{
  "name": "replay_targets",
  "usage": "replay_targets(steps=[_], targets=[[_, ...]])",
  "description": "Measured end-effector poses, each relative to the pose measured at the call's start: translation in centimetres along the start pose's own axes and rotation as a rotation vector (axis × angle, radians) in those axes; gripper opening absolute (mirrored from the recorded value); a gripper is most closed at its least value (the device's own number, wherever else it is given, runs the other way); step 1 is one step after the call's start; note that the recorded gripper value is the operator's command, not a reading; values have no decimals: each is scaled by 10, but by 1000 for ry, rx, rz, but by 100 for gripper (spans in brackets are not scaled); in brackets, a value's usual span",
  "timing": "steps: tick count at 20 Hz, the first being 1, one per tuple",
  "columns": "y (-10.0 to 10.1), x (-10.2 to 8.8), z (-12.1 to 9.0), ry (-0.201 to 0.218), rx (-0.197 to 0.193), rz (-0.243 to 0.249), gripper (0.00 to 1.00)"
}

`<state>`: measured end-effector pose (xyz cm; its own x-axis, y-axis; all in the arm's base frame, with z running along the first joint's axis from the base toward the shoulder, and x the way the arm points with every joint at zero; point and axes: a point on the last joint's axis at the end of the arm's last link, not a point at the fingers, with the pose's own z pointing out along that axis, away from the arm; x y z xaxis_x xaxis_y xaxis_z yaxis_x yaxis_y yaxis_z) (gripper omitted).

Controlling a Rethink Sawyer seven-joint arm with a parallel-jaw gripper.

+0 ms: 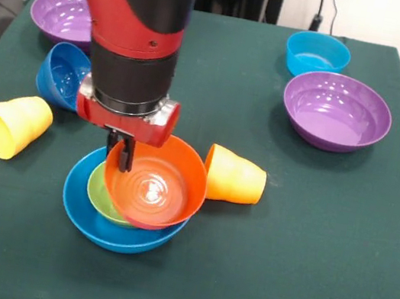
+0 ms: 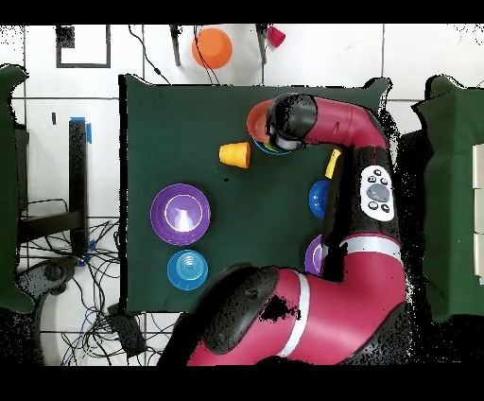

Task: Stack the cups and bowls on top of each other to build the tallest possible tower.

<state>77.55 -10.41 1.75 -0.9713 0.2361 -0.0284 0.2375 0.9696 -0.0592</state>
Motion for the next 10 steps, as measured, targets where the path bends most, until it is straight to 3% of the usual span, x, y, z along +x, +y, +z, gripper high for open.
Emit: replay_targets(steps=[10], targets=[[7, 4, -5, -6, 53, -37, 0]])
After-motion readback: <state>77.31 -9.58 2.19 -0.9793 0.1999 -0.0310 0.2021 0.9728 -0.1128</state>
